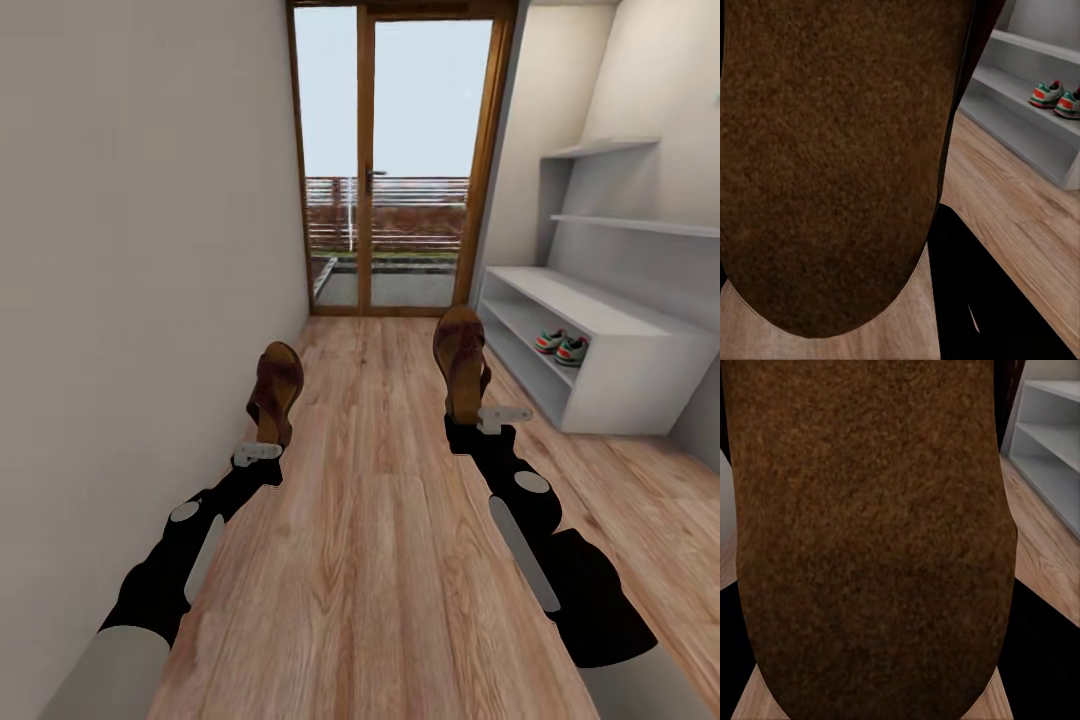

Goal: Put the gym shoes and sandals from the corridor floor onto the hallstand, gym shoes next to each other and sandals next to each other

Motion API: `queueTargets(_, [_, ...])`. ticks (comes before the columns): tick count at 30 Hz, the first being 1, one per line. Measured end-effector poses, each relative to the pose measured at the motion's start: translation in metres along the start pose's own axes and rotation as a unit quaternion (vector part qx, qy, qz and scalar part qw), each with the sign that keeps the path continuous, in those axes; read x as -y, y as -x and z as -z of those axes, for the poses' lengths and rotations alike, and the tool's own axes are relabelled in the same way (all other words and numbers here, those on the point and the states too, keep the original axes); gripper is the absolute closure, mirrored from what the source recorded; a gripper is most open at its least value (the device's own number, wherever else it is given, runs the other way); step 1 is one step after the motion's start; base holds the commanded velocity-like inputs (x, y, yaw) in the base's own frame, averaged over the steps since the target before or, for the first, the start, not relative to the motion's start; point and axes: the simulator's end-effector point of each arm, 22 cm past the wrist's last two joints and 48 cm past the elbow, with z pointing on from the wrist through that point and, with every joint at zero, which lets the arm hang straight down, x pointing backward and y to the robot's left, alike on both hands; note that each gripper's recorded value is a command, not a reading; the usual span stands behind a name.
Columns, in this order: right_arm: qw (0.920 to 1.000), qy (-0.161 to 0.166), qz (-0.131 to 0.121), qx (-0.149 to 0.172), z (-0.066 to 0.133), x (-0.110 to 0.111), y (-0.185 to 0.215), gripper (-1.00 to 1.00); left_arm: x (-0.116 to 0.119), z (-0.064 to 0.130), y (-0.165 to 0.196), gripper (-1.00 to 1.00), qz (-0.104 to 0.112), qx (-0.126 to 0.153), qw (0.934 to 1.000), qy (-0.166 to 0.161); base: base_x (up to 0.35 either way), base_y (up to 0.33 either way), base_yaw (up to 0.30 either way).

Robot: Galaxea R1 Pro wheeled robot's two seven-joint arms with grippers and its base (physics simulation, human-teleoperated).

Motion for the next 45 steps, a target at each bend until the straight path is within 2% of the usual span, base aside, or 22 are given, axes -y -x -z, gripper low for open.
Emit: queueTargets(45, [1.0,-0.001,0.002,0.001,0.0,0.0007,0.0005,1.0,0.0,0.0,0.0,1.0,0.0,0.0,1.0,0.0,0.348,0.0,0.0])
